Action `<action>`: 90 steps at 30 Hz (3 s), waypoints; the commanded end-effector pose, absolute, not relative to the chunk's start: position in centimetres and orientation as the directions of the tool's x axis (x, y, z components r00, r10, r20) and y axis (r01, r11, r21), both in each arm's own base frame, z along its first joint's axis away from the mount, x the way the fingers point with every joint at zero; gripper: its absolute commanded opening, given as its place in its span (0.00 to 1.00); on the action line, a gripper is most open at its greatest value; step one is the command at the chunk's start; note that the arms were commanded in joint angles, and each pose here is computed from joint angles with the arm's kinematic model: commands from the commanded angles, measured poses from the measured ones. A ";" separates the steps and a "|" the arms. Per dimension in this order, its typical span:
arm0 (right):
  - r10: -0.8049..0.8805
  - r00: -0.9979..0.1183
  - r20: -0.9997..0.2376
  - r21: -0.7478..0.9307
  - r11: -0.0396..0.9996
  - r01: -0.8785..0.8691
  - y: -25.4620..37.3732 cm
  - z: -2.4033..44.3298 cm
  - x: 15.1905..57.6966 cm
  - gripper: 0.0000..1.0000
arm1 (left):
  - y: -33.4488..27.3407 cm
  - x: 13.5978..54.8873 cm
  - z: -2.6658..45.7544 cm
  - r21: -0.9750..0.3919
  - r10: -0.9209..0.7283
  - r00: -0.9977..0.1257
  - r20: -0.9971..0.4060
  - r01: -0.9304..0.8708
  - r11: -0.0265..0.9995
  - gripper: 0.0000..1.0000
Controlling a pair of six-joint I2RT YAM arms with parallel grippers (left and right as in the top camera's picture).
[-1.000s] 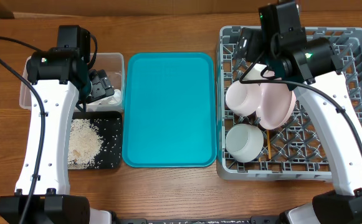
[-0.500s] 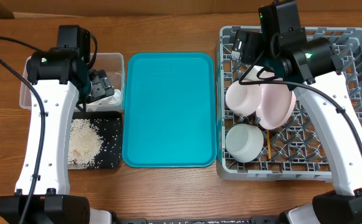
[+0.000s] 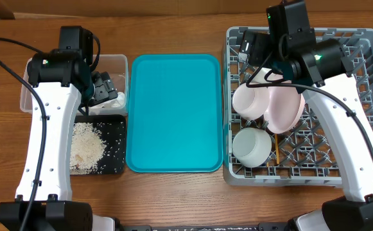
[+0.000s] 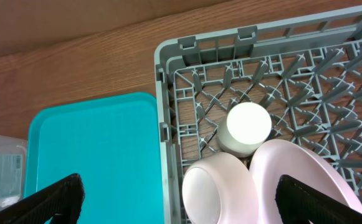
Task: Sort waste into correct bins and load items into the dishwasher
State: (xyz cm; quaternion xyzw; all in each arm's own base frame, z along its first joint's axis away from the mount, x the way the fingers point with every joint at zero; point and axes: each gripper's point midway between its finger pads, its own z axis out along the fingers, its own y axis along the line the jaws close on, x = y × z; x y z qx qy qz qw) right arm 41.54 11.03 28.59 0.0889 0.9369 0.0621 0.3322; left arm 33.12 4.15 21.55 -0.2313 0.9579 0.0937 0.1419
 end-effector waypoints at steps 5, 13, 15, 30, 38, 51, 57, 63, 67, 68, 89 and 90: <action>0.221 -0.718 -0.660 0.208 0.972 0.108 11.0 31.6 40.8 1.00 | 4.4 33.3 22.0 0.116 -0.420 -0.844 -0.335 -0.479 0.870 1.00; 0.264 -0.548 -0.794 0.210 0.964 0.162 7.4 38.7 37.1 1.00 | 4.4 33.3 22.0 0.116 -0.420 -0.844 -0.335 -0.479 0.870 1.00; 0.283 -0.492 -0.823 0.242 0.959 0.146 6.8 41.3 35.1 1.00 | 4.4 33.3 22.0 0.116 -0.420 -0.844 -0.335 -0.479 0.870 1.00; 0.416 -0.110 -0.903 0.418 0.908 0.001 0.8 51.2 17.3 1.00 | 4.4 33.3 22.0 0.116 -0.420 -0.844 -0.335 -0.479 0.870 1.00; 0.499 0.061 -0.865 0.494 0.866 -0.080 -0.1 47.5 14.7 1.00 | 4.4 33.3 22.0 0.116 -0.420 -0.844 -0.335 -0.479 0.870 1.00; 0.497 0.027 -0.868 0.482 0.853 -0.200 3.3 33.1 18.7 1.00 | 4.4 33.3 22.0 0.116 -0.420 -0.844 -0.335 -0.479 0.870 1.00; 0.510 0.128 -0.850 0.481 0.853 -0.204 2.8 30.3 20.6 1.00 | 4.4 33.3 22.0 0.117 -0.420 -0.844 -0.334 -0.479 0.870 1.00; 0.501 0.166 -0.849 0.459 0.856 -0.239 3.0 27.7 22.4 1.00 | 4.4 33.3 22.0 0.116 -0.420 -0.844 -0.335 -0.479 0.870 1.00; 0.497 0.162 -0.852 0.458 0.859 -0.227 2.9 25.2 23.3 1.00 | 4.4 33.3 22.0 0.116 -0.420 -0.844 -0.335 -0.479 0.870 1.00; 0.495 0.144 -0.857 0.461 0.861 -0.217 2.9 24.2 23.5 1.00 | 4.4 33.3 22.0 0.117 -0.420 -0.844 -0.334 -0.479 0.870 1.00; 0.383 -0.052 -0.922 0.386 0.920 -0.072 2.3 17.1 24.5 1.00 | 4.4 33.3 22.0 0.116 -0.420 -0.844 -0.335 -0.479 0.870 1.00; 0.362 -0.050 -0.931 0.365 0.928 -0.074 2.3 17.1 24.5 1.00 | 4.4 33.3 22.0 0.116 -0.420 -0.844 -0.335 -0.479 0.870 1.00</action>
